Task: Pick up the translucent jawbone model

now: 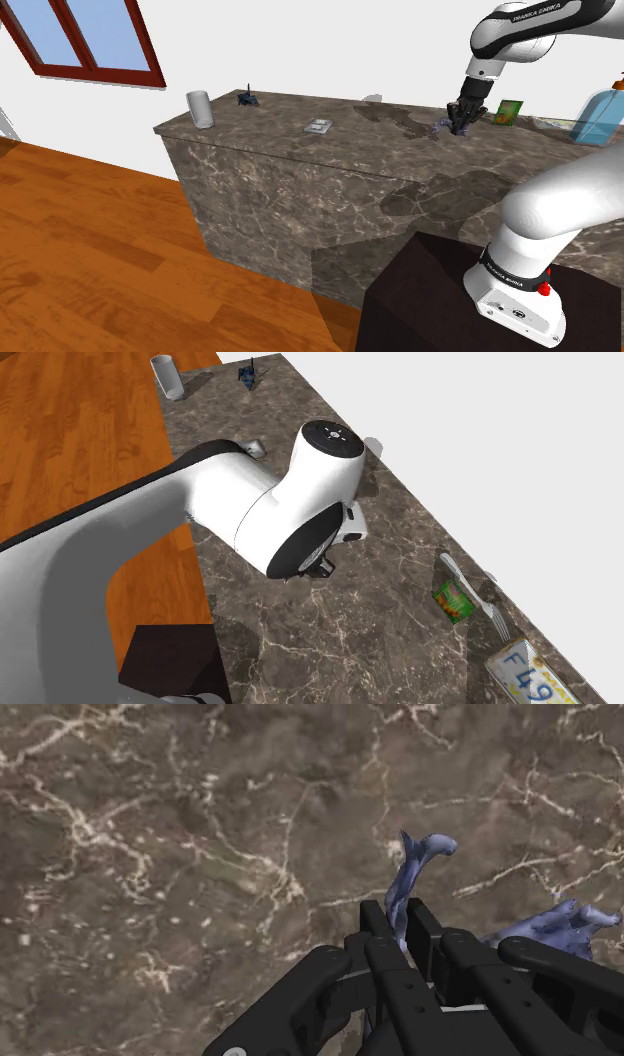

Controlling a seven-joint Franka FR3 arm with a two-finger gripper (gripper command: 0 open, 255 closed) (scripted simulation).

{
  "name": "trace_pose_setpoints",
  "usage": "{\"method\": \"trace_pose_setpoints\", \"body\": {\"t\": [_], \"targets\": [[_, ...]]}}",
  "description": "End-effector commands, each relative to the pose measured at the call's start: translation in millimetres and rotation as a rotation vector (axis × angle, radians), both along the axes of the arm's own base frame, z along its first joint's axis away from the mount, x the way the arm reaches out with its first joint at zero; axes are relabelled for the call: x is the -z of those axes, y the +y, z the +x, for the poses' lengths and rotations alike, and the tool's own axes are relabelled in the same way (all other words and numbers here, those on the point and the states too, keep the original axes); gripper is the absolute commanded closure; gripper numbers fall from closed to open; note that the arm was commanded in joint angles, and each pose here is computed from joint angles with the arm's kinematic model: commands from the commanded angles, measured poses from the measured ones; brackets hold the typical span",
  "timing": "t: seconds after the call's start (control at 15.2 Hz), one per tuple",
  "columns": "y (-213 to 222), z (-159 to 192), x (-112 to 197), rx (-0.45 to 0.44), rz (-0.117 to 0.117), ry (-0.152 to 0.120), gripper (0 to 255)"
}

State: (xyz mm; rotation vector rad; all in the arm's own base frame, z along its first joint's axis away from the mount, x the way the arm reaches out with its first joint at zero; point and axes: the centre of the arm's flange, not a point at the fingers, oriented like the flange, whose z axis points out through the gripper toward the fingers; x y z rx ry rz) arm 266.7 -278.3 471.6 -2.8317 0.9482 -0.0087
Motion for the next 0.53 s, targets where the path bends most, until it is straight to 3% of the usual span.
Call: {"method": "trace_pose_setpoints", "body": {"t": [0.0,0.46], "targets": [[0.6,-0.2,-11.0,0.000,0.000,0.000,255],[0.6,-0.2,-38.2,0.000,0.000,0.000,255]]}}
